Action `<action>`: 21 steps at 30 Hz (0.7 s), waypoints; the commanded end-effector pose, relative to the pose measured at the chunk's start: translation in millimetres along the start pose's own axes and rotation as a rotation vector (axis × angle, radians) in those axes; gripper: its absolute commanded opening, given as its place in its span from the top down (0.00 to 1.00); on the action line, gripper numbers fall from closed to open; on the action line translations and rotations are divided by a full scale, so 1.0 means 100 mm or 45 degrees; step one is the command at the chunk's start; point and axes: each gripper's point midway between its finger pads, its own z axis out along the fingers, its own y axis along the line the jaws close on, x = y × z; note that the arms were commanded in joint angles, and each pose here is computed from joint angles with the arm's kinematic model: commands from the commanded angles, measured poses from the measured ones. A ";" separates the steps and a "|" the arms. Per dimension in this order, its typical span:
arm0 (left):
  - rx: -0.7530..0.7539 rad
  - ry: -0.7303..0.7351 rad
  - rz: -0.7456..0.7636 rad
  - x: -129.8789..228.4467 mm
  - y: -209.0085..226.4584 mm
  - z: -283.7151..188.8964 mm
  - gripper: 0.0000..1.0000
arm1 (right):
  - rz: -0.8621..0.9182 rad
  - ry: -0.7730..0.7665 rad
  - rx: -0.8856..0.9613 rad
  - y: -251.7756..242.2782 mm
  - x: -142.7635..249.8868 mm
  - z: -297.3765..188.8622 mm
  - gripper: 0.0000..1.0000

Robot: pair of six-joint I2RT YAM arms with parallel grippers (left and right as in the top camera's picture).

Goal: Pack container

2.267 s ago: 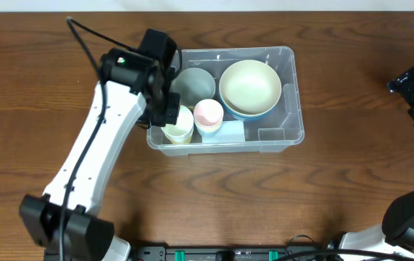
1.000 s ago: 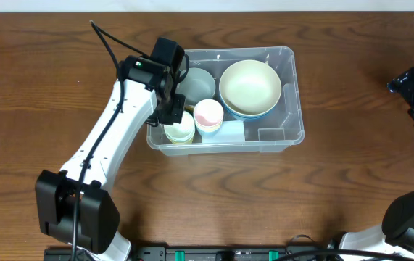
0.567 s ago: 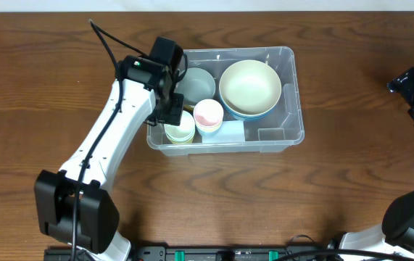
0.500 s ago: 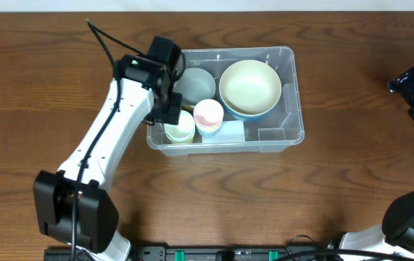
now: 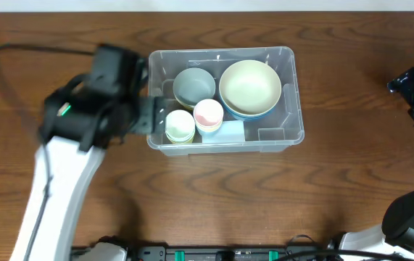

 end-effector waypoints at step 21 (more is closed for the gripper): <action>0.048 -0.887 -0.062 0.59 0.40 -1.90 0.02 | 0.003 -0.012 0.002 -0.03 -0.02 -0.03 0.01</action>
